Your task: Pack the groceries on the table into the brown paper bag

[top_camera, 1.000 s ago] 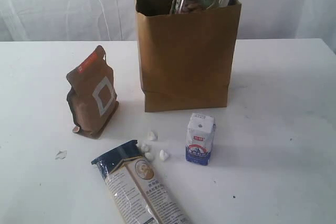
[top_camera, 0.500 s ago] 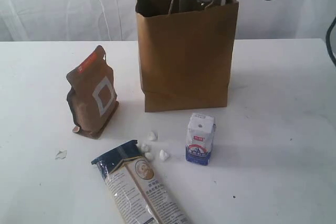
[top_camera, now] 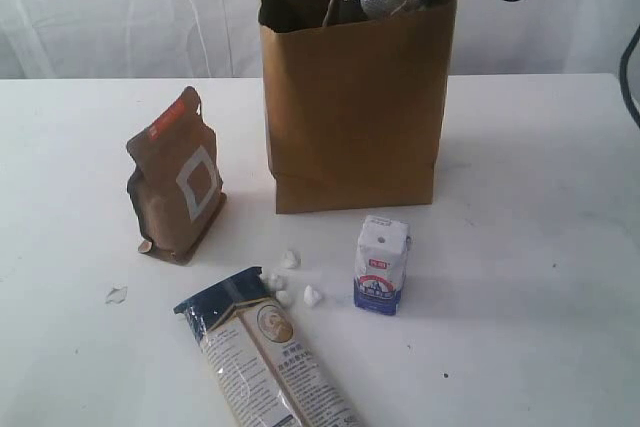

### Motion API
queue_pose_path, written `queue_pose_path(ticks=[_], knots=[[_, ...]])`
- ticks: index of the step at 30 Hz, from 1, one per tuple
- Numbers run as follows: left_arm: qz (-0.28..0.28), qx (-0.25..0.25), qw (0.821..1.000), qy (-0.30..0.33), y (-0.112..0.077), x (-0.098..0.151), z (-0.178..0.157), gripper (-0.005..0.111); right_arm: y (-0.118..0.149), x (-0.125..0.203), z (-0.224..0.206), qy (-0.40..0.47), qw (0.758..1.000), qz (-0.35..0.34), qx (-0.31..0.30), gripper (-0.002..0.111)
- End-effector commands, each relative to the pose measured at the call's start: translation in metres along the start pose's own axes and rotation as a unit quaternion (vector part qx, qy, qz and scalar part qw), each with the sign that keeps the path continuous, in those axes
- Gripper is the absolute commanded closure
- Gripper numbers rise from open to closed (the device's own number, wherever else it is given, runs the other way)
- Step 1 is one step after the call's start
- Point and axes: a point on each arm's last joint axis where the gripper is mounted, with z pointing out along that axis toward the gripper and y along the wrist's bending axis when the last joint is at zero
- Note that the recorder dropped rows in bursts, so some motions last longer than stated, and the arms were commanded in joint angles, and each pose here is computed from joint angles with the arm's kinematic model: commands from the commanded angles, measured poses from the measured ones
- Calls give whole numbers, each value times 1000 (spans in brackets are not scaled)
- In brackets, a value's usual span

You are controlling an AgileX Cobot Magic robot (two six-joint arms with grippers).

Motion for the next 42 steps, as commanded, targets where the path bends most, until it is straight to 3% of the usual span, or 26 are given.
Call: queue_pose_path(ticks=[1,7,17,25,42], knots=[[-4,3,1000,0,0,1,0,107,3,1,-1,16,1000,6,-8,44],[-4,3,1000,0,0,1,0,107,10,-3,-4,18,999,30,-30,44],[-4,3,1000,0,0,1,0,107,28,-32,-21,-9,1000,5,-24,44],[-4,3,1000,0,0,1,0,107,24,-15,-20,87,996,12,16,36],[-4,3,1000,0,0,1,0,107,33,-23,-13,59,998,37,2,35]])
